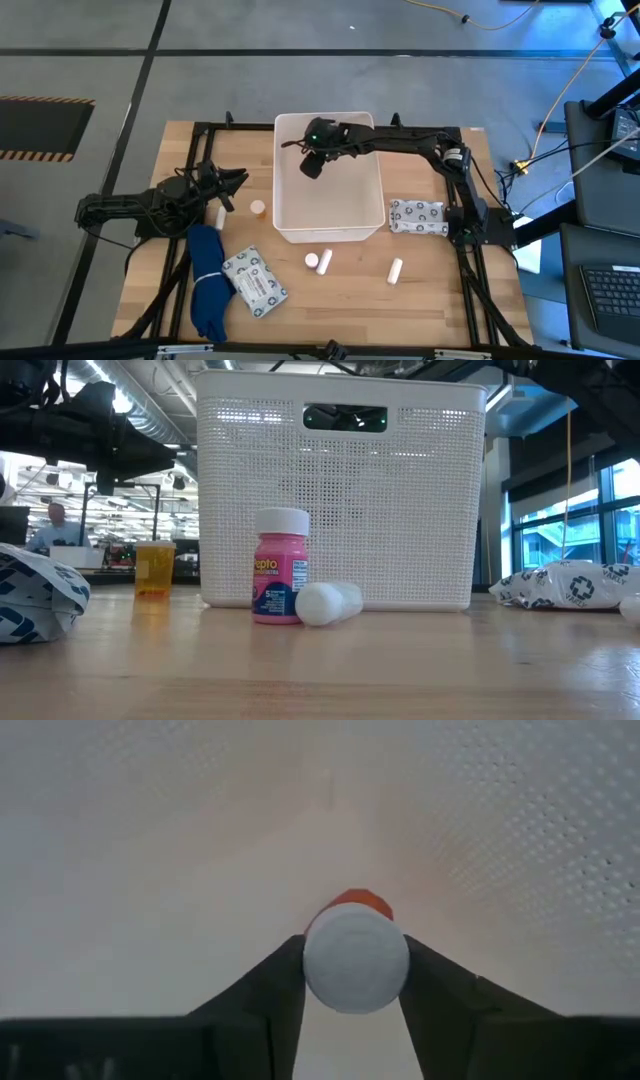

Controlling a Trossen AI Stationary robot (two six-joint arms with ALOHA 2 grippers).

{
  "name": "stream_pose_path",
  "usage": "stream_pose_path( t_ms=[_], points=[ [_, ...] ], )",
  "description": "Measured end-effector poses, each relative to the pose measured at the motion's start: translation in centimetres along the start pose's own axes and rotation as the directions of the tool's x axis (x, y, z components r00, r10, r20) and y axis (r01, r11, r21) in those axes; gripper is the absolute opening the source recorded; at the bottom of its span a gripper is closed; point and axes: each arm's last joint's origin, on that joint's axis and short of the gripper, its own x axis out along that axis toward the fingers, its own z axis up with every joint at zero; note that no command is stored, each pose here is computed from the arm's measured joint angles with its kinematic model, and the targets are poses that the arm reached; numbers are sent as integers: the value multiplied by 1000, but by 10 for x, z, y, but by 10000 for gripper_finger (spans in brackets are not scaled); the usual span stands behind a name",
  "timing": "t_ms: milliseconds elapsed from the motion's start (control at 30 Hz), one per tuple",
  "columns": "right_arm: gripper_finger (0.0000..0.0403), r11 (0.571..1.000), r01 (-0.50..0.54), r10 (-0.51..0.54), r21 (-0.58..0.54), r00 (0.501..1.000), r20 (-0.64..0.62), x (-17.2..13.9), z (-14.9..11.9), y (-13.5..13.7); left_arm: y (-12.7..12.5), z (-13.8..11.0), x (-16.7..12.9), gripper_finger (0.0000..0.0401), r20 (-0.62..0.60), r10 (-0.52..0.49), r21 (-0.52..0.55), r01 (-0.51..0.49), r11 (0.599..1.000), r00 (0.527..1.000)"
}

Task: Pick & place medical supplies in basket/bin
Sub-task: Put the transparent red bottle into the white bin, then put the transparent orange pill bottle into the white bin

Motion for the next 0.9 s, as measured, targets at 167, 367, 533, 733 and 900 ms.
stream_pose_path(
  t_ms=[167,367,533,733,900],
  points=[
    [171,1000,0,0,-1,1000,0,0,0,0,0,0,0,98,0,0,1,0,1000,1000],
    [195,999,-40,40,-2,999,0,0,1,1,0,0,0,98,0,0,1,0,1000,1000],
    [213,999,-48,48,-1,999,13,0,2,2,0,0,0,98,0,1,1,-1,1000,1000],
    [226,999,-44,44,7,999,14,0,2,-1,0,0,0,98,0,1,0,-1,1000,1000],
    [229,999,-39,38,38,999,7,-3,3,-4,0,0,0,98,0,1,0,-1,1000,1000]
  ],
)
